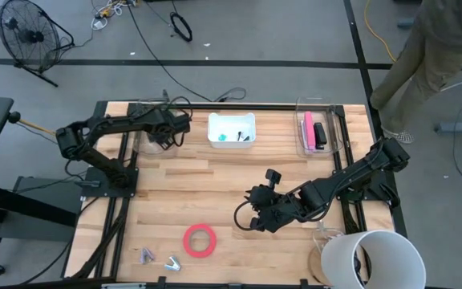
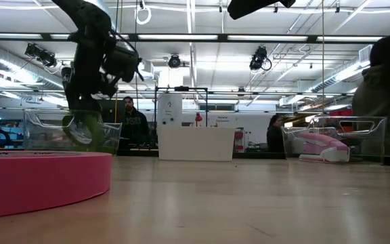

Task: Pick and place Stapler, Stapler remover, tape
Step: Put the green tape into the left transparent bin, then put the pink tape into the left transparent bin

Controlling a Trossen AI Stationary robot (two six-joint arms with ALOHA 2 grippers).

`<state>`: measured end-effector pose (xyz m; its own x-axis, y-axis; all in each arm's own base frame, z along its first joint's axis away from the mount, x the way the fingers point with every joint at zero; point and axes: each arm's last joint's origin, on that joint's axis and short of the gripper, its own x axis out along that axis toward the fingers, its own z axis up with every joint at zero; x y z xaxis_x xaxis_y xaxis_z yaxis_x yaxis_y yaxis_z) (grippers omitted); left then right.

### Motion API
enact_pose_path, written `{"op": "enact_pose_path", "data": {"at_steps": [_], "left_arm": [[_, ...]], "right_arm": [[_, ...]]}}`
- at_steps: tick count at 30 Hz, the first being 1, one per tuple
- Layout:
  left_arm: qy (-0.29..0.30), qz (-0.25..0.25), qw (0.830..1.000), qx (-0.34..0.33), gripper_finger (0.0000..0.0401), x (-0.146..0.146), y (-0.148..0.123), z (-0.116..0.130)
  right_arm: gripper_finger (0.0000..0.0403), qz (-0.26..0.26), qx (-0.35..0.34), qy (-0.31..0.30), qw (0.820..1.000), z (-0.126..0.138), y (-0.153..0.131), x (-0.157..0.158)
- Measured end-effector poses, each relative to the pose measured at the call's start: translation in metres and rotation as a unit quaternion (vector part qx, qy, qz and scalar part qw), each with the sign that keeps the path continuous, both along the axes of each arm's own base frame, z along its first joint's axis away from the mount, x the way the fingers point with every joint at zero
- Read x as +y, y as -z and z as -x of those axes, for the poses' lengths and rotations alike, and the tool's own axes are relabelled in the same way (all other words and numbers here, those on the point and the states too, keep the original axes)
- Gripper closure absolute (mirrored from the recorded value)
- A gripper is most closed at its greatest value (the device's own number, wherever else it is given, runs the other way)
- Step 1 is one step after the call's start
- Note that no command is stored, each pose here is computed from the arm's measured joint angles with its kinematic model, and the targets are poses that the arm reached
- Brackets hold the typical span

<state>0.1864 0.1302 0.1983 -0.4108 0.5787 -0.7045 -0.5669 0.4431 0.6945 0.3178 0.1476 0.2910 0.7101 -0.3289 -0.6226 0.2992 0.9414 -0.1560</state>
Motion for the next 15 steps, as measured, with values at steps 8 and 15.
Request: {"op": "enact_pose_path", "data": {"at_steps": [8, 15], "left_arm": [[-0.001, 0.032, 0.999, -0.028, 0.0122, -0.004, -0.055, -0.015], [0.024, 0.025, 0.994, -0.102, 0.0122, -0.019, -0.098, -0.035]], "right_arm": [[0.0339, 0.000, 0.000, 0.000, 1.000, 0.000, 0.000, 0.000], [0.0339, -0.007, 0.001, -0.002, 1.000, 0.000, 0.000, 0.000]]}}
